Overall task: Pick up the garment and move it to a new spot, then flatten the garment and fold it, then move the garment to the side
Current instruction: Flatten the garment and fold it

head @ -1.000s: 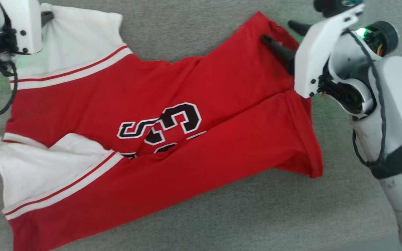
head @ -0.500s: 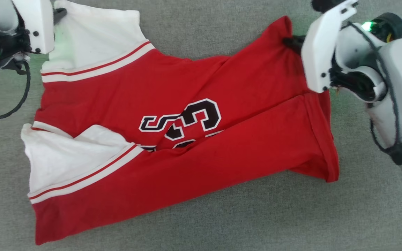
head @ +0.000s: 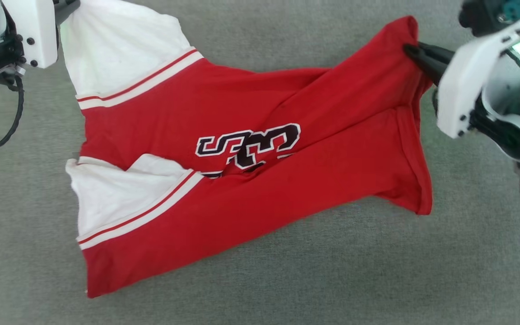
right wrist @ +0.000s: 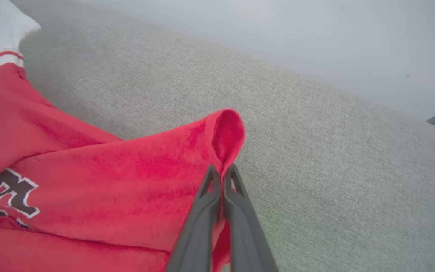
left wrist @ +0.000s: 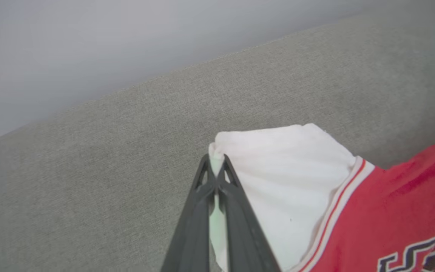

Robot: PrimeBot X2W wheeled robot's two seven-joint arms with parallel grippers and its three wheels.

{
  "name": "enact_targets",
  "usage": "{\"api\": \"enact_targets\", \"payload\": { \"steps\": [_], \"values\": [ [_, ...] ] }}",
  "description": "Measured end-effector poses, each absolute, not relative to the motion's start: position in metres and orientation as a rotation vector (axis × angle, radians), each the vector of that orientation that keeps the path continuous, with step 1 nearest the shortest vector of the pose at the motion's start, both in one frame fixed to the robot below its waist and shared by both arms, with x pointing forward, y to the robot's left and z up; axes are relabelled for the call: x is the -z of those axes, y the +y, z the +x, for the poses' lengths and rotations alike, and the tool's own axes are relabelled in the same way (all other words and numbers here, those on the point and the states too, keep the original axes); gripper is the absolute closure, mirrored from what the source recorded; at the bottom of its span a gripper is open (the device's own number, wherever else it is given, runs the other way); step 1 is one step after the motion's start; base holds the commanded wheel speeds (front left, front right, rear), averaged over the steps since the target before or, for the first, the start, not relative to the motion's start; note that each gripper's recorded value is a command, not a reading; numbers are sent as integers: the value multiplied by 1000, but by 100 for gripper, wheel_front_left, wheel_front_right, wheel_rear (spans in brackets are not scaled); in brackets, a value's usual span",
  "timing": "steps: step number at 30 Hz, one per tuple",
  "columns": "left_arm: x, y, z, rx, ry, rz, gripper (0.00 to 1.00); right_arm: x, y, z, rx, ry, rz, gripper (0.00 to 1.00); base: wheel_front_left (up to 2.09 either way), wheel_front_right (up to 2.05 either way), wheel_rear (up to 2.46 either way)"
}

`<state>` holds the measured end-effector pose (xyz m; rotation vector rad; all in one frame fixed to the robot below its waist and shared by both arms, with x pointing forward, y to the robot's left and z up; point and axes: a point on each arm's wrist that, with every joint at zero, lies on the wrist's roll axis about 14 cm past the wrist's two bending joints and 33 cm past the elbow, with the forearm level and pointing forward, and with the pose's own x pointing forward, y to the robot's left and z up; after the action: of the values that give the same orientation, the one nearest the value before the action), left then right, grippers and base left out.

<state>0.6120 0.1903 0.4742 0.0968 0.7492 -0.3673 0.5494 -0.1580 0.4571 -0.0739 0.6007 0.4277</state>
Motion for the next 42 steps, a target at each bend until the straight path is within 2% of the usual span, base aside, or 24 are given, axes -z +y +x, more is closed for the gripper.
{"api": "enact_targets", "payload": {
  "steps": [9,16,25,31,33,34,35,36,37,39,40,41,42],
  "values": [
    [-514,195,574,389,701,154,100,-487,-155,526,-476,490,-77,100,0,0,0],
    [-532,183,511,413,703,166,100,-496,-156,494,-498,456,-62,100,0,0,0],
    [-504,171,420,435,861,148,100,-468,-172,450,-455,558,-5,100,0,0,0],
    [-471,171,387,423,976,83,100,-447,-175,435,-421,622,44,100,0,0,0],
    [-459,172,382,418,1010,50,100,-442,-173,434,-413,636,61,72,0,0,0],
    [-453,172,380,413,1023,32,100,-438,-173,432,-410,650,63,53,0,0,0],
    [-447,171,379,411,1034,14,100,-436,-172,432,-409,659,65,7,0,0,0],
    [-442,173,379,407,1040,8,93,-434,-170,431,-411,664,70,0,0,0,0],
    [-437,173,379,406,1038,0,76,-433,-168,432,-413,668,74,0,0,0,0],
    [-430,175,381,397,1035,-23,39,-434,-166,432,-416,666,80,0,0,0,0],
    [-427,175,381,399,1027,-30,15,-435,-166,432,-417,664,80,0,0,0,0],
    [-425,176,384,391,1011,-39,0,-436,-166,433,-415,659,80,0,0,0,0],
    [-425,177,386,383,997,-55,0,-438,-167,433,-413,657,79,0,0,0,0]
  ]
}}
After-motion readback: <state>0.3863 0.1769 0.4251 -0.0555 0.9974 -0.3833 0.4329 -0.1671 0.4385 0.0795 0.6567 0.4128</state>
